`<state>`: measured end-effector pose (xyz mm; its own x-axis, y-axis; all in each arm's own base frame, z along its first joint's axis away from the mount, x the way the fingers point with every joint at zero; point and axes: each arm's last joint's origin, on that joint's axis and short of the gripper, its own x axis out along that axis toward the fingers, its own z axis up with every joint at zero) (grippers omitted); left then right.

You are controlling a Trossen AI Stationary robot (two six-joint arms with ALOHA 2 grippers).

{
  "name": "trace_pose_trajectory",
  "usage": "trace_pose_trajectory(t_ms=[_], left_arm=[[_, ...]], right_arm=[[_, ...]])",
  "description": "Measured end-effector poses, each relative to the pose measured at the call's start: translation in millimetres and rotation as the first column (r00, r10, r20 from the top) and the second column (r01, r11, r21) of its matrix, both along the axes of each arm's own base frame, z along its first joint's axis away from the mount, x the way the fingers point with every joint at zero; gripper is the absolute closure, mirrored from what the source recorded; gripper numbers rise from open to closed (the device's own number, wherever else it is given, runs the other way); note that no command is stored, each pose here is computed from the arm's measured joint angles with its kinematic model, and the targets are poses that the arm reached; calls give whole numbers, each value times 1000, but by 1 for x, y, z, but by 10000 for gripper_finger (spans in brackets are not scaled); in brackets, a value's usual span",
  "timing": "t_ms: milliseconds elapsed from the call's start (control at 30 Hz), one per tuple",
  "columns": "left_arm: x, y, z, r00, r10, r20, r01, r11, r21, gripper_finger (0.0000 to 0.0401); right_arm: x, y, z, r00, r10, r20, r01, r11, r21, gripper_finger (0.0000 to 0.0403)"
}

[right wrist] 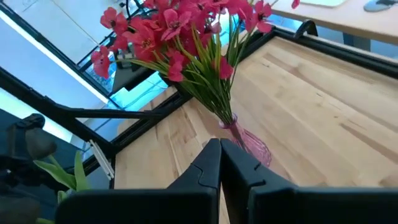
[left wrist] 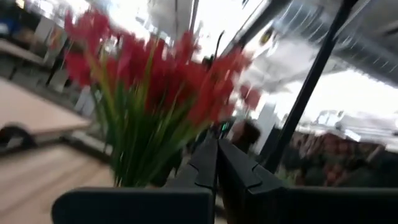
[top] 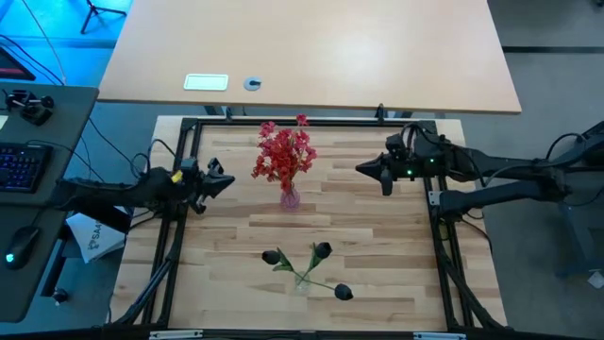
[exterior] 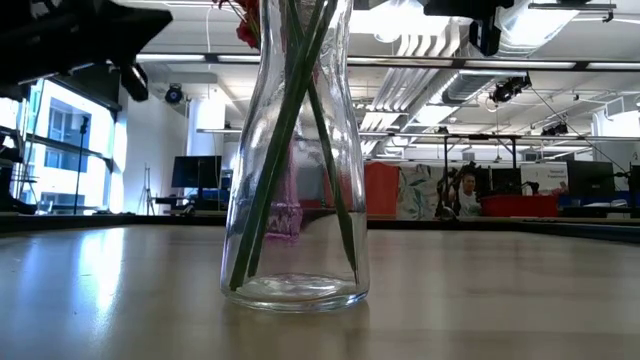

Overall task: Sort flowers into vase by color
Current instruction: Return to Home Position

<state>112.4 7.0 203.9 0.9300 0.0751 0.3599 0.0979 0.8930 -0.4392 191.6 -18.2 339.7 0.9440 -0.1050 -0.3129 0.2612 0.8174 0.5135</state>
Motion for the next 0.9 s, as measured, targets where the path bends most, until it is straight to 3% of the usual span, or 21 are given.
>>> trace_pose_trajectory(t_ms=[133, 267, 367, 500, 633, 800, 900], left_arm=[[5, -2, -15, 985, 9, -171, 2, 998, 66, 401], [6, -2, -34, 935, 10, -355, 10, 999, 53, 401], [5, -2, -39, 913, -4, -408, 21, 999, 39, 401], [4, -2, -44, 889, 39, -456, 12, 994, 107, 401], [1, -1, -62, 782, 88, -616, 4, 989, 146, 401], [1, -4, -60, 798, -35, -602, 111, 990, 91, 401], [-1, -4, -58, 808, -39, -588, 102, 992, 74, 401]], right_arm=[[-1, 0, -2, 1000, -17, -17, 18, 999, 52, 402], [-3, 1, -6, 998, -21, -56, 27, 995, 98, 403], [-4, 1, -8, 996, -19, -82, 28, 995, 100, 403], [-4, 1, -9, 996, -13, -88, 20, 996, 84, 403], [-4, 1, -8, 996, -4, -89, 9, 998, 58, 403], [-4, 1, -8, 996, -2, -89, 7, 999, 53, 403], [-4, 1, -8, 996, -5, -88, 10, 998, 60, 403]])
